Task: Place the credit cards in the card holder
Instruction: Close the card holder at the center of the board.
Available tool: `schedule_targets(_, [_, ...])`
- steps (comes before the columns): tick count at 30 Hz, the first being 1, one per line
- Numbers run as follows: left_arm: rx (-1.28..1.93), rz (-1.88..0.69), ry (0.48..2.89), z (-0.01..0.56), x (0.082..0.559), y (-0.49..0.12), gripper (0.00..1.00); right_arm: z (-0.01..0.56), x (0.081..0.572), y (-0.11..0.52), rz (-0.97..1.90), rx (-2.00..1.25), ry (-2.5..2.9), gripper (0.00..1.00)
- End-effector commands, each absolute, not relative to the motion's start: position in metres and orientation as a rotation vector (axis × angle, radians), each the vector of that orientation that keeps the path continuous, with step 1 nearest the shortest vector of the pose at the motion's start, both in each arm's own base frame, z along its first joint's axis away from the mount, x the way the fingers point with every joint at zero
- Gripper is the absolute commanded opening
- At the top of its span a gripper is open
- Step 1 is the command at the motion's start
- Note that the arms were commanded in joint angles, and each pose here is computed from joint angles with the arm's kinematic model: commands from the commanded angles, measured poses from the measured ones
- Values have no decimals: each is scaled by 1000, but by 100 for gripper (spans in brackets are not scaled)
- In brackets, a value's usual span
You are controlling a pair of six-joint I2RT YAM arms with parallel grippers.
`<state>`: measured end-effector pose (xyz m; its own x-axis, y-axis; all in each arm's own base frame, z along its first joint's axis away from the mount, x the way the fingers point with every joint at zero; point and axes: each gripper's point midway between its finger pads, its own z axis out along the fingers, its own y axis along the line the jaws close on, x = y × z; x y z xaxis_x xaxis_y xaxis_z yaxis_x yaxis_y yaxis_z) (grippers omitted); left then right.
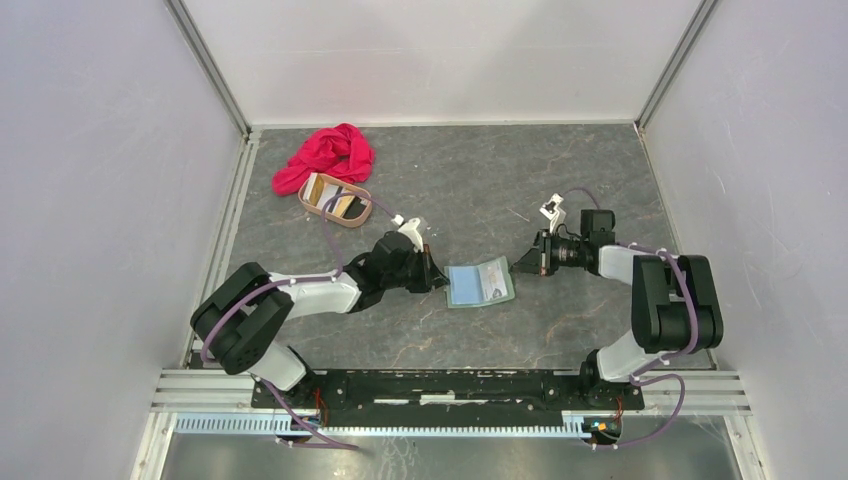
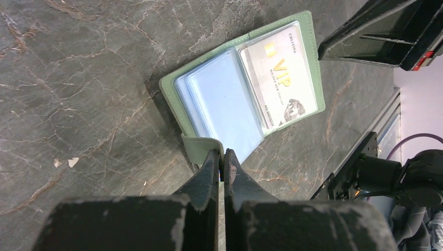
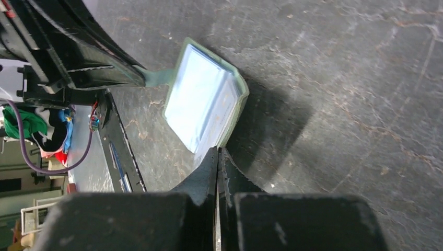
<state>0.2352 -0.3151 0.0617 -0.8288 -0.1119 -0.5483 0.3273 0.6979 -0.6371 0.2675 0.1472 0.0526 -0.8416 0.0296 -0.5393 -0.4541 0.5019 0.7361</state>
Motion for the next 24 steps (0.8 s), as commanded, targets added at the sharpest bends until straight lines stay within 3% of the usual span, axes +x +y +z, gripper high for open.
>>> schedule_targets(1, [145,-1116,2273,81,237,-324,2,83,267,167,1362,-515,2153,0])
schedule_targets(8, [123,-1104,2282,72,235,-318,2,111,262,213,1380,-736,2115,0])
schedule_targets(17, [50,-1063,2275,66,234,-301,2,102,244,278,1453,-923,2144,1])
schedule_targets(20, [30,-1043,2279,62,234,-294,2,117,246,285,1433,-1049,2074,8])
schedule_targets(24, [32,-1048,2275,61,234,-293,2,127,269,247,1150,-1162,1988,24])
